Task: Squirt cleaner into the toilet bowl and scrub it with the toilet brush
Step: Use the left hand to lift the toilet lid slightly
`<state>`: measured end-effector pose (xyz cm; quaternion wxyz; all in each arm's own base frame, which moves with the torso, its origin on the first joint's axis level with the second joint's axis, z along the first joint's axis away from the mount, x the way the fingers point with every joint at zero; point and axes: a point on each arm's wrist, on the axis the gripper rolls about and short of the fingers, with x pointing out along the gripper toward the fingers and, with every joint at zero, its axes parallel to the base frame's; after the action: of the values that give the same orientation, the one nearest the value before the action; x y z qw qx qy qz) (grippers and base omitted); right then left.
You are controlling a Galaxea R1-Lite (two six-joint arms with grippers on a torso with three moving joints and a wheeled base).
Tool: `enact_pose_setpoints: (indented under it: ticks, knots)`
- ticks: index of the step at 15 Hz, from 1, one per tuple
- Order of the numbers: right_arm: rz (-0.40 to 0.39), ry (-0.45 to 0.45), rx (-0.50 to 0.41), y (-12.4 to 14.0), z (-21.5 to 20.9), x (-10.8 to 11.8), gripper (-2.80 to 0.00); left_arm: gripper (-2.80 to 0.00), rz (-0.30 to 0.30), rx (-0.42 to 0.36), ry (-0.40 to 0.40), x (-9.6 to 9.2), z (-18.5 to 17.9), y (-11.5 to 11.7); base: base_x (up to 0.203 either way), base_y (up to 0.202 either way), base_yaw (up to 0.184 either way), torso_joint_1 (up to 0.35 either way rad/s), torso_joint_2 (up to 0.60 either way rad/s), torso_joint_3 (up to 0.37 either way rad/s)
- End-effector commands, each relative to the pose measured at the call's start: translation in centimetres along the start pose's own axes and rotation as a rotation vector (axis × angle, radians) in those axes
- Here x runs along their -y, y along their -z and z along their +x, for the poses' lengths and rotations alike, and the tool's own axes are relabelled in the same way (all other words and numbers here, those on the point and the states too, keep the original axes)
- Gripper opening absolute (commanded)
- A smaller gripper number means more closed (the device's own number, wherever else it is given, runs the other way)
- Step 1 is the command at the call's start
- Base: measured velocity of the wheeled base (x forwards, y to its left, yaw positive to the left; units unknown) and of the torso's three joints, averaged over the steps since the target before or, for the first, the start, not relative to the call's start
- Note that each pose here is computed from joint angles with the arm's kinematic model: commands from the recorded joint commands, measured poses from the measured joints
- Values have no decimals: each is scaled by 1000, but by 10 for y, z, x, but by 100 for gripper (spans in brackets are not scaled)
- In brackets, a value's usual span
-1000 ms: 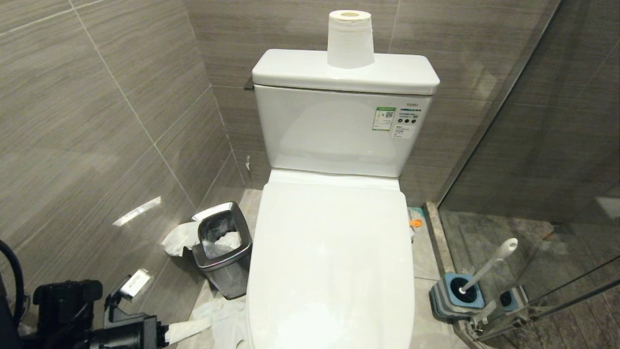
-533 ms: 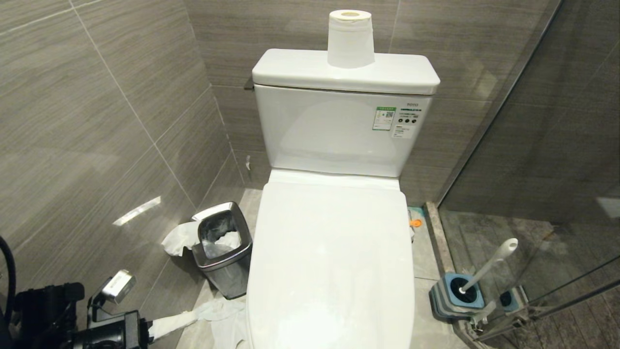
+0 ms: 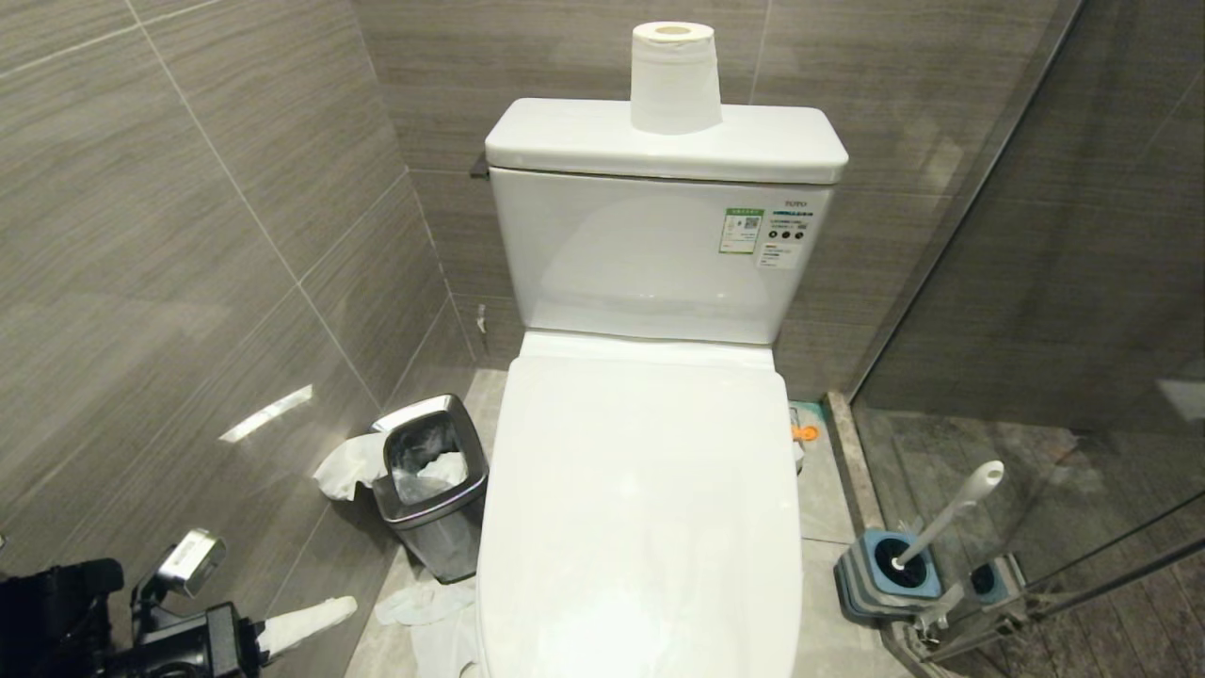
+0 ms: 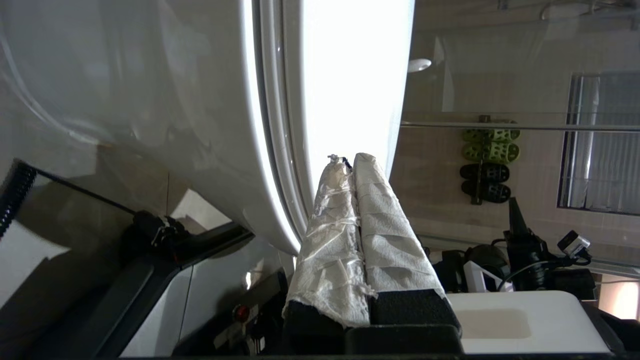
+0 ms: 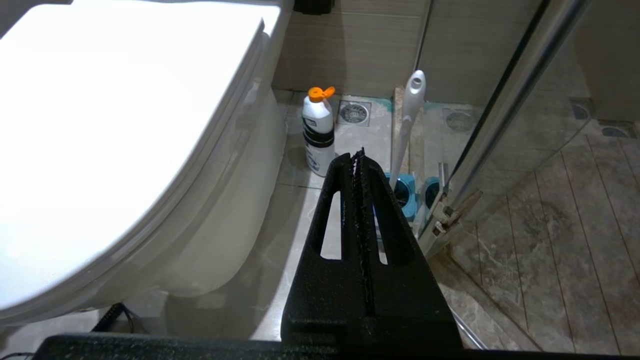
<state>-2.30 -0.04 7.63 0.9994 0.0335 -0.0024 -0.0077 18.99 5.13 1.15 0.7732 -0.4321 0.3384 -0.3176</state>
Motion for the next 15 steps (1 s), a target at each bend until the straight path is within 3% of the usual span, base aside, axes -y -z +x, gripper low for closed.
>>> enact_pose_setpoints:
  ticks: [1,8,15]
  knots:
    - [0,0,-1,0,0,0,-280,-280,-67,-38,-3,-16,4,10,0,0,0,0,0,0]
    - [0,0,0,0,0,0,-280,-280,40,-85,27,-15,8,21,0,0,0,0,0,0]
    - [0,0,-1,0,0,0,-280,-280,179,-84,70,7,9,15,0,0,0,0,0,0]
